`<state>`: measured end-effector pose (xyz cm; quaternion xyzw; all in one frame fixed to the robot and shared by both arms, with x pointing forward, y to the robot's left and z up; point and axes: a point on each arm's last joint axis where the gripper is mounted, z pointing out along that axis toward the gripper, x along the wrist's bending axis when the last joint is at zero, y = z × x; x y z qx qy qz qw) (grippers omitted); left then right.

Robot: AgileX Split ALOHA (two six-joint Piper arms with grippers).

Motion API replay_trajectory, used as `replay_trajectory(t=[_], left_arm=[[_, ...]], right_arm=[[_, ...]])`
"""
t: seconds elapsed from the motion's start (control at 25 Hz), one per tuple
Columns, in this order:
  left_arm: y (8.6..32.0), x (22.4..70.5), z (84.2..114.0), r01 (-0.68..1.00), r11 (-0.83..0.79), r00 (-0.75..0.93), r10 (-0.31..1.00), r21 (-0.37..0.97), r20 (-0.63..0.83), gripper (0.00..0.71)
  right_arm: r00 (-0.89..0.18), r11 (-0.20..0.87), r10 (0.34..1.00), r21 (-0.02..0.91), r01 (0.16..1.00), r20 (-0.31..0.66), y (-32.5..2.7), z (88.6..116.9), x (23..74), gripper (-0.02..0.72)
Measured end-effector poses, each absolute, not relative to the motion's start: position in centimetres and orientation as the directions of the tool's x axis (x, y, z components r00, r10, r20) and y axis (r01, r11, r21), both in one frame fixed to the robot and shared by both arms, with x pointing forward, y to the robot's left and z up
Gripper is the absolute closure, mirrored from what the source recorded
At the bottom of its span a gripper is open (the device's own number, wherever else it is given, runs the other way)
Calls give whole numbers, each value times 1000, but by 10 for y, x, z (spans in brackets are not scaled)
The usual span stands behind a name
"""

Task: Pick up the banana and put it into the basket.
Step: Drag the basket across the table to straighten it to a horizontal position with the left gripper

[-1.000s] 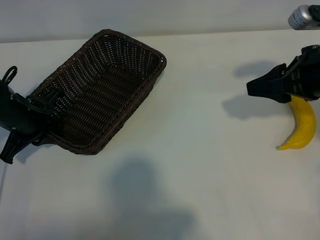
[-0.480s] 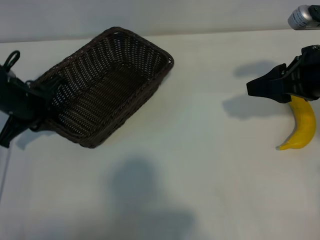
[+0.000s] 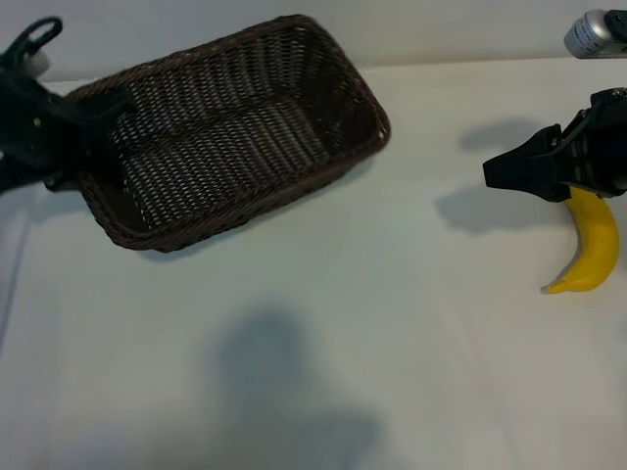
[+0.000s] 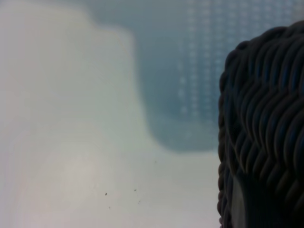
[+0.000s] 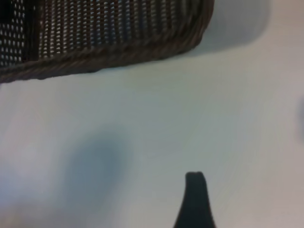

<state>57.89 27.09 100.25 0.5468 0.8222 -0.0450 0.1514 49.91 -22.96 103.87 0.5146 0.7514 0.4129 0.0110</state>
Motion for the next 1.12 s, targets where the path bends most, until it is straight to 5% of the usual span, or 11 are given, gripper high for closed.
replay_trajectory(t=[0.48,1.12], left_arm=[[264,613,997,1000,26,-24,953,1,-302,553],[221,626,947,998,-57,41,947,-41,-319,553]], right_arm=[[-470,129,782,632,764,408,-230,1039,499,136],[-470,130,782,631,765,409,-230,1039,499,136]])
